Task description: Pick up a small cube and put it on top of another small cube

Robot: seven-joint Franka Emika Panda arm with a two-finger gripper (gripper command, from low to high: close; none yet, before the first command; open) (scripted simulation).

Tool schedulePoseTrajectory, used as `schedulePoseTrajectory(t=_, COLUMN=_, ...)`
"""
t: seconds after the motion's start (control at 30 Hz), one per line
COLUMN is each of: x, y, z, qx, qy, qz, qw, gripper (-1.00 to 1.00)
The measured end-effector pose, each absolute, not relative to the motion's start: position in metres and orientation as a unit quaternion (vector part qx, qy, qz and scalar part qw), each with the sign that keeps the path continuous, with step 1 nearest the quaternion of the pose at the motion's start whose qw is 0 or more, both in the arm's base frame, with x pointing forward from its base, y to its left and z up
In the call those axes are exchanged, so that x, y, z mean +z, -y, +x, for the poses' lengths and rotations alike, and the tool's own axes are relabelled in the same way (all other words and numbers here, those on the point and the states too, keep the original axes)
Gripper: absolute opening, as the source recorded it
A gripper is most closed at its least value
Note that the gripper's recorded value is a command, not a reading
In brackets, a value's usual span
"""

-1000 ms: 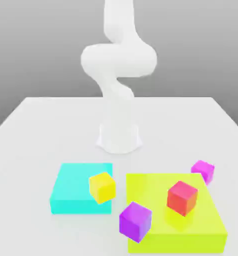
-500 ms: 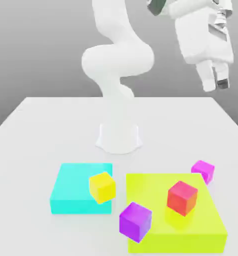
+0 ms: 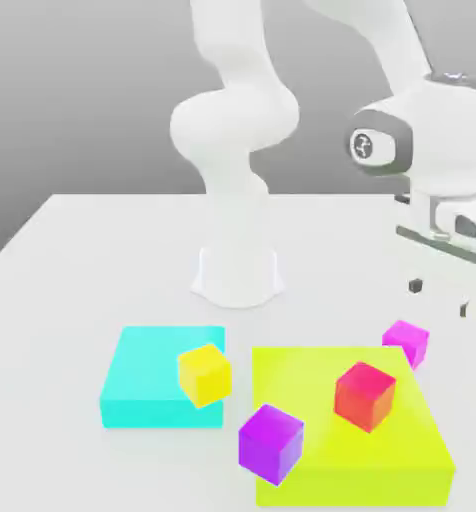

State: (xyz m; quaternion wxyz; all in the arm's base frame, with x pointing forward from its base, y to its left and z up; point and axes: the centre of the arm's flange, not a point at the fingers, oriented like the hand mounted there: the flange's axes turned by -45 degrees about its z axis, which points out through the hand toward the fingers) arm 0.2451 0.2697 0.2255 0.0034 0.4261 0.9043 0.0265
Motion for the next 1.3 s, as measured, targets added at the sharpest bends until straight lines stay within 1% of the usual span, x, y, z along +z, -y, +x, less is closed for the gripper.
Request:
schedulePoseTrajectory(t=0.07, x=0.204, y=-0.272, z=0.223, qx=0.008, qy=-0.930, qz=0.368, qw=0.001, gripper=0.00)
schedulePoseTrajectory(t=0.1, x=0.195, y=-0.272, z=0.219, qx=0.004, qy=-0.934, qz=0.356, qw=0.001, gripper=0.00)
schedulePoseTrajectory(t=0.3, x=0.144, y=-0.270, z=0.218, qx=0.000, qy=-0.937, qz=0.350, qw=0.000, gripper=0.00)
schedulePoseTrajectory(t=0.33, x=0.137, y=-0.269, z=0.217, qx=0.000, qy=-0.937, qz=0.350, qw=0.000, gripper=-1.00)
schedulePoseTrajectory(t=0.57, x=0.136, y=-0.269, z=0.217, qx=-0.001, qy=-0.937, qz=0.350, qw=0.000, gripper=-1.00)
schedulePoseTrajectory(t=0.83, x=0.196, y=-0.270, z=0.219, qx=-0.001, qy=-0.939, qz=0.344, qw=0.000, gripper=-1.00)
schedulePoseTrajectory(t=1.1, x=0.253, y=-0.238, z=0.312, qx=0.001, qy=-0.959, qz=0.284, qw=0.001, gripper=-1.00)
schedulePoseTrajectory(t=1.3, x=0.300, y=-0.186, z=0.378, qx=0.000, qy=-0.972, qz=0.234, qw=0.001, gripper=-1.00)
